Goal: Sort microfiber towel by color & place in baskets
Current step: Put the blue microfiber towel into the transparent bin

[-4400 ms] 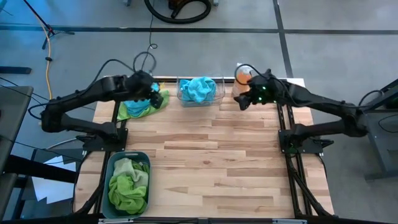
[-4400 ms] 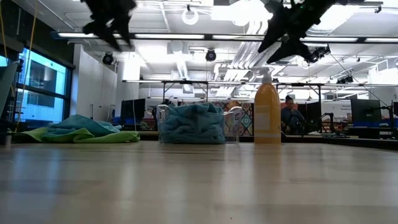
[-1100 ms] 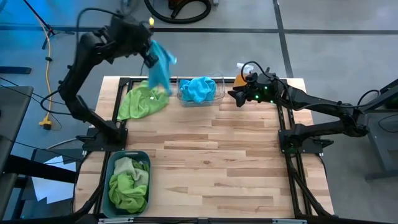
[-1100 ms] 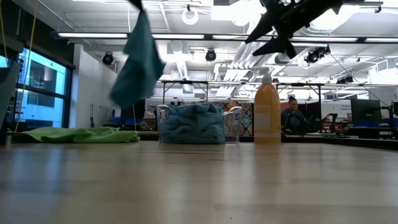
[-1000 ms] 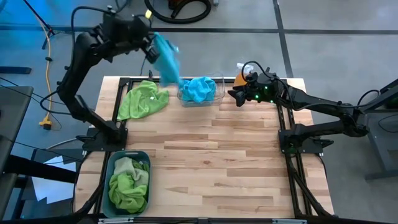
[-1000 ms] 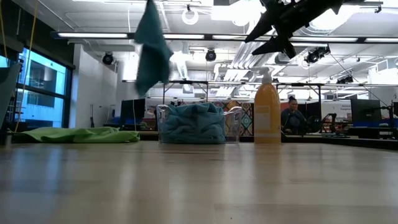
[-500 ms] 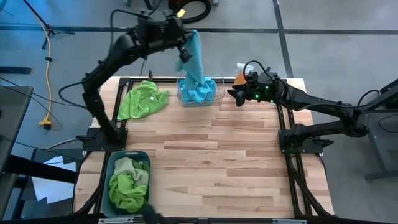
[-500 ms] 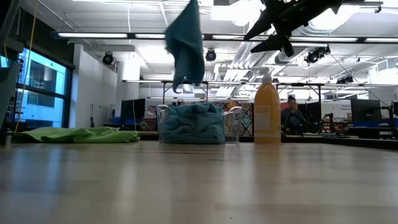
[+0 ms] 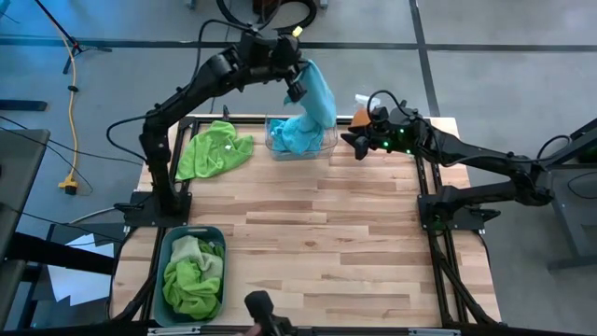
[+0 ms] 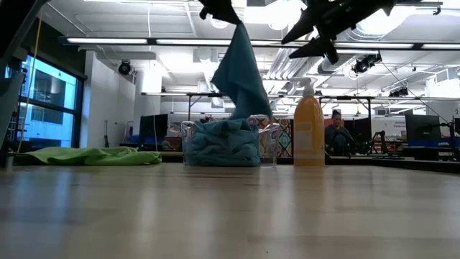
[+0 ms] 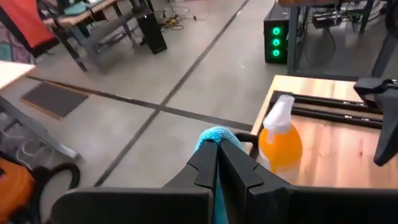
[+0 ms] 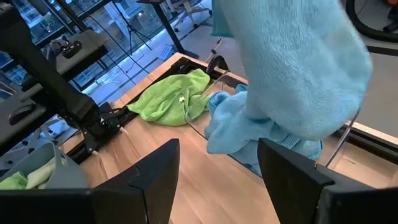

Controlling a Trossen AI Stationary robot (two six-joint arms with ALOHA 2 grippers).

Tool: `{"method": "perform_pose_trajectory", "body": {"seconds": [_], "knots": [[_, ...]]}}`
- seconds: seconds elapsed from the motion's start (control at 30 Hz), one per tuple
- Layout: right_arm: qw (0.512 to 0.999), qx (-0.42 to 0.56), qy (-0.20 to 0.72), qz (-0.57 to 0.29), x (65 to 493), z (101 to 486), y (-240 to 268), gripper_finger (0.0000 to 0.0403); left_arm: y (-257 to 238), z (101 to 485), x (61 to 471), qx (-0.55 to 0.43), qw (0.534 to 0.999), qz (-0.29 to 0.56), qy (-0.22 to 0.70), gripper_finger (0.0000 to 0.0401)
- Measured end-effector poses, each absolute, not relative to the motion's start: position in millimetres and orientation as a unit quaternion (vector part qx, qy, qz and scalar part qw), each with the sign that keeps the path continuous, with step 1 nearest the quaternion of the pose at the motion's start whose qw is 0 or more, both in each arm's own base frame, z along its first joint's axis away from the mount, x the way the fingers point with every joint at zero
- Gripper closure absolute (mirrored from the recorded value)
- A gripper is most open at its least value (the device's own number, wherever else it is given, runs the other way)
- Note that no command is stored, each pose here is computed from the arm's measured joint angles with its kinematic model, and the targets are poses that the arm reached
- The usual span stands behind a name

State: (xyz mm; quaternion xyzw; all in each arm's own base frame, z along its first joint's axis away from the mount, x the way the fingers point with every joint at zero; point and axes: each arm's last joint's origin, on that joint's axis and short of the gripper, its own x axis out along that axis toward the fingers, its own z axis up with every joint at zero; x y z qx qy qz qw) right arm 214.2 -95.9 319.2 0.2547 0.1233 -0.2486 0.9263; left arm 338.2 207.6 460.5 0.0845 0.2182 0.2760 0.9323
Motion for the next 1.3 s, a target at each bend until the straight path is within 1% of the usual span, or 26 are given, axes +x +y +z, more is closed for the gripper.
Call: {"method": "perform_pose_trajectory", "body": {"seconds": [0.37,0.63,0.73,0.8,0.93,1.03,1.13,1.2,1.3], "knots": [[0.935,0.221,0.091,-0.262,194.6,334.1,-99.4,0.0187,201.0,446.2,325.3,0.019,0.918,0.266,0.292,0.0401],[0.930,0.217,0.079,-0.286,186.8,337.2,-106.2,0.0187,187.3,457.5,304.4,-0.003,0.914,0.263,0.309,0.0401],[0.930,0.214,0.080,-0.288,186.3,337.1,-107.1,0.0187,181.6,456.3,301.5,-0.014,0.915,0.261,0.307,0.0401],[0.930,0.213,0.080,-0.288,186.3,337.1,-107.1,0.0187,176.6,446.5,302.0,-0.019,0.914,0.257,0.313,0.0401],[0.931,0.210,0.081,-0.288,186.3,337.2,-107.1,0.0187,162.2,413.6,299.6,-0.043,0.911,0.255,0.321,0.0401],[0.931,0.209,0.081,-0.289,186.3,337.2,-107.2,0.0187,145.9,389.7,289.9,-0.071,0.907,0.268,0.316,0.0401],[0.928,0.208,0.079,-0.299,185.9,337.1,-107.7,0.0187,125.5,370.8,276.7,-0.100,0.896,0.275,0.333,0.0401],[0.925,0.207,0.077,-0.310,185.6,337.2,-108.2,0.0187,112.0,368.5,265.2,-0.108,0.890,0.283,0.341,0.0401],[0.921,0.202,0.075,-0.325,185.0,337.2,-109.0,0.0187,98.4,378.7,249.8,-0.097,0.885,0.307,0.337,0.0401]]}}
